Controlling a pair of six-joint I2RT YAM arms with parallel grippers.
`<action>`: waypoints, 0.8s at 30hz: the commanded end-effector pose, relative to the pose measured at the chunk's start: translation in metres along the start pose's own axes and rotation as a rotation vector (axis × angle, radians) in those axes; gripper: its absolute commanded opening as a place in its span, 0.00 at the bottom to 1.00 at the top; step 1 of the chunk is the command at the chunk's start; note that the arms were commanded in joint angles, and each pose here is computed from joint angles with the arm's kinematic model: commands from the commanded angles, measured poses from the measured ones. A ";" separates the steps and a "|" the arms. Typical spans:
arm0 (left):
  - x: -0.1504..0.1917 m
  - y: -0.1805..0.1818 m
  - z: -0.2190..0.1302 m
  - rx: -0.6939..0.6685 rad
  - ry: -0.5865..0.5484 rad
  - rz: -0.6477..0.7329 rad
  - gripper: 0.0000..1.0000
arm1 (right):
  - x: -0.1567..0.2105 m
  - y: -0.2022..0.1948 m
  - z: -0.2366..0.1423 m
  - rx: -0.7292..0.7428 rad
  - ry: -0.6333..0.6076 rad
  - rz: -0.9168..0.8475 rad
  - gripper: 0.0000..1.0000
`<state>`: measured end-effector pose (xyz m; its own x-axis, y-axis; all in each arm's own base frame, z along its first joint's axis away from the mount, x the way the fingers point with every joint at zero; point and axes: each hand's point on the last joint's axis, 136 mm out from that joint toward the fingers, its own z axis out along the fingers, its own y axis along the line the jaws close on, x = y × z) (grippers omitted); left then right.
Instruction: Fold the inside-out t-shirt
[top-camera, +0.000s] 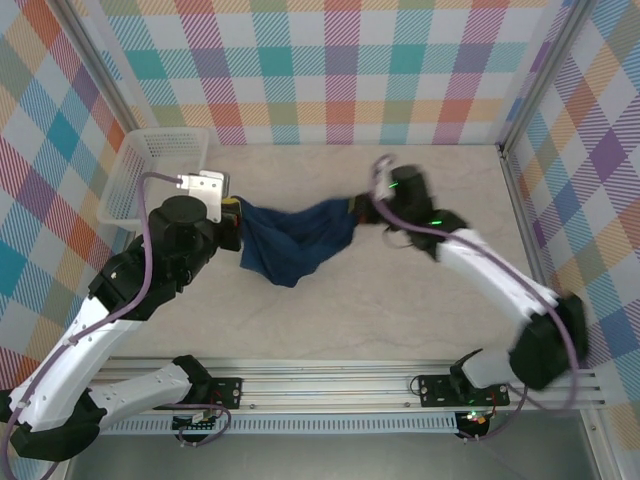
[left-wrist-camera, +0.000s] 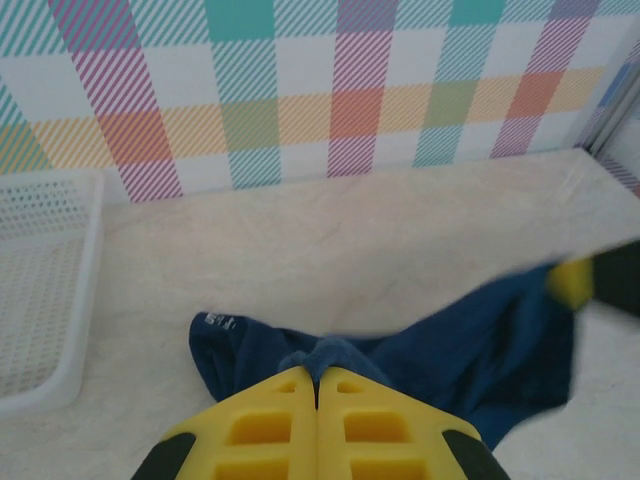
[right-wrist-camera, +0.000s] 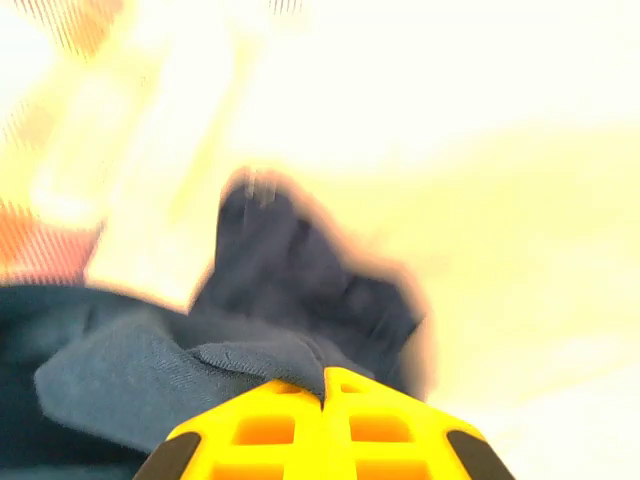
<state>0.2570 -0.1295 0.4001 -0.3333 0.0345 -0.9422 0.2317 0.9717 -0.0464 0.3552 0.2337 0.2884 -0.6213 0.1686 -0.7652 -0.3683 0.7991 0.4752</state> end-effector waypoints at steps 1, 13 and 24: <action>-0.053 -0.008 -0.010 0.049 -0.149 -0.049 0.00 | -0.065 0.015 -0.087 0.071 -0.207 -0.160 0.00; -0.082 -0.021 -0.037 0.161 -0.189 -0.023 0.00 | -0.104 0.046 -0.211 0.103 -0.365 -0.282 0.00; -0.026 0.047 0.064 -0.217 0.023 -0.067 0.00 | -0.105 -0.025 -0.119 0.336 -0.263 -0.254 0.00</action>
<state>0.2911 -0.1089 0.4165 -0.3236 0.0071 -0.9462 0.1105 0.9934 -0.0303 0.2912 0.1297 0.4144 -0.3588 0.0671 -0.9310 -0.3021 0.9354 0.1838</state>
